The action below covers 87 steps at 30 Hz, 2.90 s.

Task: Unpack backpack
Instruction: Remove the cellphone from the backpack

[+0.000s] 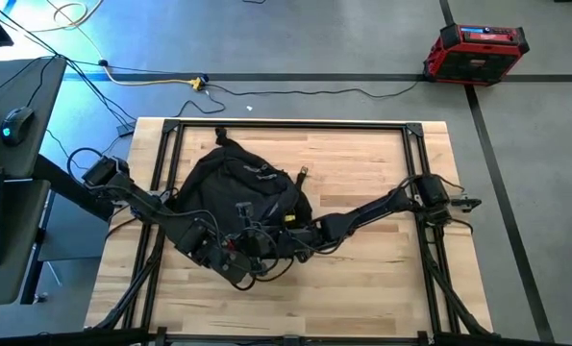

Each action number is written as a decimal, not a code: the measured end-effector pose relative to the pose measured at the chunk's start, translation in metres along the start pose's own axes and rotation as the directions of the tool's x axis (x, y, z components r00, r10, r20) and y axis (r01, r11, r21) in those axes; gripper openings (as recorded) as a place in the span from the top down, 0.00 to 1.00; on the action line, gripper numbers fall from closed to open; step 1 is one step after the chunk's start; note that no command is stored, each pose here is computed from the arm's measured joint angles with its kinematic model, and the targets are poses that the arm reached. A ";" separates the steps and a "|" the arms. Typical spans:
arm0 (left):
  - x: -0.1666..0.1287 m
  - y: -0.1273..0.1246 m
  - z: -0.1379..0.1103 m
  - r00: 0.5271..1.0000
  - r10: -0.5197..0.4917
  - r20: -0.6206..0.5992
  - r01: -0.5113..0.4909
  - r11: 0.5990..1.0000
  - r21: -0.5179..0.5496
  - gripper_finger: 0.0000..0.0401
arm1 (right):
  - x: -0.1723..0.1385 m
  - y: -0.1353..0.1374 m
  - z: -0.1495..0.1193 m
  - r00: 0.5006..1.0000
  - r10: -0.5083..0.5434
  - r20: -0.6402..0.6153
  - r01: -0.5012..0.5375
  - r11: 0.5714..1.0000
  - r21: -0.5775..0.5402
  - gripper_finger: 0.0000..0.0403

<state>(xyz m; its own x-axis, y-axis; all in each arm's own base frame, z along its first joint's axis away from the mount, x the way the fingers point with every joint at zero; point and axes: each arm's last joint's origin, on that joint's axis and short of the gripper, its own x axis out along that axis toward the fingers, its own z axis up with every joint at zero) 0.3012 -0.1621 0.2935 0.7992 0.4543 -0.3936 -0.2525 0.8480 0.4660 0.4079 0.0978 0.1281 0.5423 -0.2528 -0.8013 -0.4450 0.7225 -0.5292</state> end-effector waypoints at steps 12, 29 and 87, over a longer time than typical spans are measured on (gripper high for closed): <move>-0.001 0.001 -0.012 0.997 0.003 -0.080 -0.007 0.999 -0.043 1.00 | -0.020 0.003 0.002 0.998 0.062 0.016 -0.064 0.951 0.304 0.33; 0.033 -0.020 -0.032 0.924 -0.267 -0.273 0.261 0.963 -0.061 0.50 | -0.052 -0.016 0.005 0.997 0.010 0.070 -0.036 0.924 0.381 0.33; -0.044 -0.037 -0.118 0.929 0.365 0.054 -0.361 0.930 -0.076 1.00 | -0.053 -0.108 -0.039 0.934 0.185 0.307 -0.317 0.826 0.466 0.46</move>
<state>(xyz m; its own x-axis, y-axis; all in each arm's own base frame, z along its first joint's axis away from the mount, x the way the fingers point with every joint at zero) 0.2110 -0.1813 0.1997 0.6803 0.7168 -0.1526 -0.5646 0.6454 0.5146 0.3996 0.0085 0.2170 0.6428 0.0952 -0.7601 -0.2077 0.9767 -0.0534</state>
